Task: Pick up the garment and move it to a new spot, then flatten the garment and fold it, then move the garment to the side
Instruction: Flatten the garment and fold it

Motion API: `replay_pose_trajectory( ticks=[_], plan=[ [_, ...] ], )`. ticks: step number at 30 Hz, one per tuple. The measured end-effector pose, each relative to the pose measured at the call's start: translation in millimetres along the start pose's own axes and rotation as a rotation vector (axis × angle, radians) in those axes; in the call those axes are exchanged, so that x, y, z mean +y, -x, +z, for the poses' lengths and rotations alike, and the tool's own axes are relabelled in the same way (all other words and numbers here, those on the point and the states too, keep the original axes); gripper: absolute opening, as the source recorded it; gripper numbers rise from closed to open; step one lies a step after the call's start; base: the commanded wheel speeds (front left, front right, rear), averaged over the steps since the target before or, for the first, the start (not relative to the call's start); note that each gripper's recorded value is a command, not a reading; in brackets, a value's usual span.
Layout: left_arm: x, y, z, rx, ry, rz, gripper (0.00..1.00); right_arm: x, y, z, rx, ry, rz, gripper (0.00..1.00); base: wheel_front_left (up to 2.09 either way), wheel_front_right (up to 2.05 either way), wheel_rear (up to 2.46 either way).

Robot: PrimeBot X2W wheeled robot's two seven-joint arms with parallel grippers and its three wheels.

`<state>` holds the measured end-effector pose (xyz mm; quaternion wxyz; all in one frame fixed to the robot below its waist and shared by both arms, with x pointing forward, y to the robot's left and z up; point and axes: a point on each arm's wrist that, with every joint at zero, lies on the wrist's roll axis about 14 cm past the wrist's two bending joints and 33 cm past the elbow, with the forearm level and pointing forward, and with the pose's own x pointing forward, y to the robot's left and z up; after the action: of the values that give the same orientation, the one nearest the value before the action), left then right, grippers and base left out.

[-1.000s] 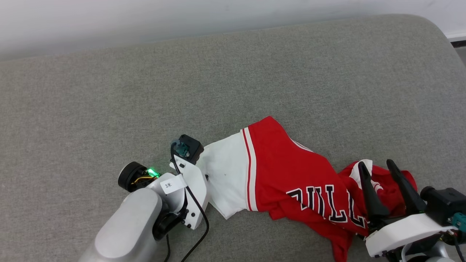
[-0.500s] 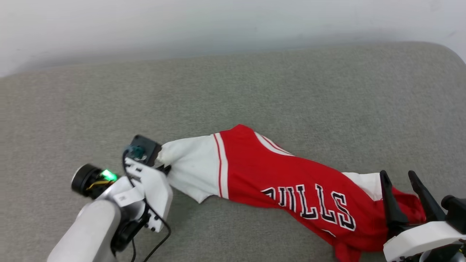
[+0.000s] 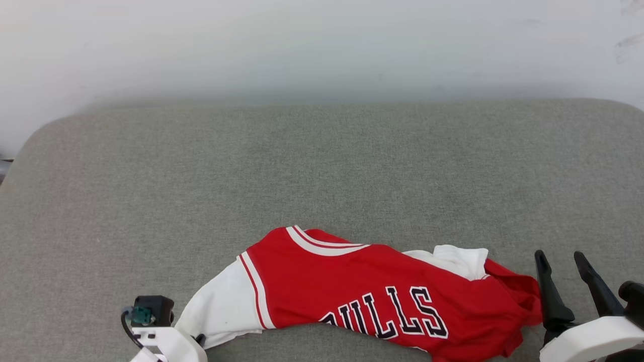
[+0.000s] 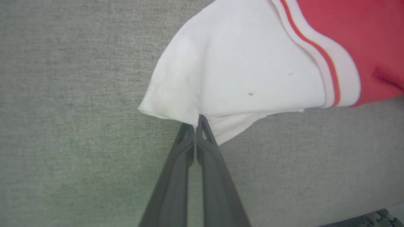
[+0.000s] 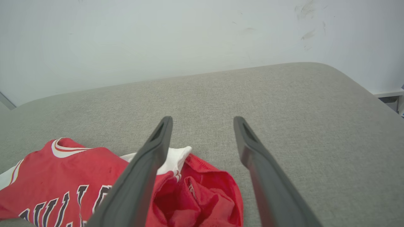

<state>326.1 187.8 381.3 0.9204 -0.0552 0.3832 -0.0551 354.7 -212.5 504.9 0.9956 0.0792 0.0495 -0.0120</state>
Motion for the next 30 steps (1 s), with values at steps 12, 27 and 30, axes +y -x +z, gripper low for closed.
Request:
replay_pose_trajectory(
  ticks=[12, 27, 30],
  plan=[
    [-15.5, 27.3, 71.0, -0.508, -0.001, 0.003, 1.0, -11.2, 10.7, 3.3, 0.009, -0.025, -0.029, 1.0, 0.0, 0.0, 0.0],
    [-33.2, 56.1, 132.2, -0.84, -0.044, -0.05, 1.0, 11.1, -45.1, -37.2, 0.386, 0.048, 0.106, 1.0, 0.0, 0.0, 0.0],
    [-31.8, 55.2, 136.1, -0.847, -0.048, -0.049, 1.0, 31.7, -58.8, -44.2, 0.492, 0.101, 0.198, 1.0, 0.0, 0.0, 0.0]
  ],
)
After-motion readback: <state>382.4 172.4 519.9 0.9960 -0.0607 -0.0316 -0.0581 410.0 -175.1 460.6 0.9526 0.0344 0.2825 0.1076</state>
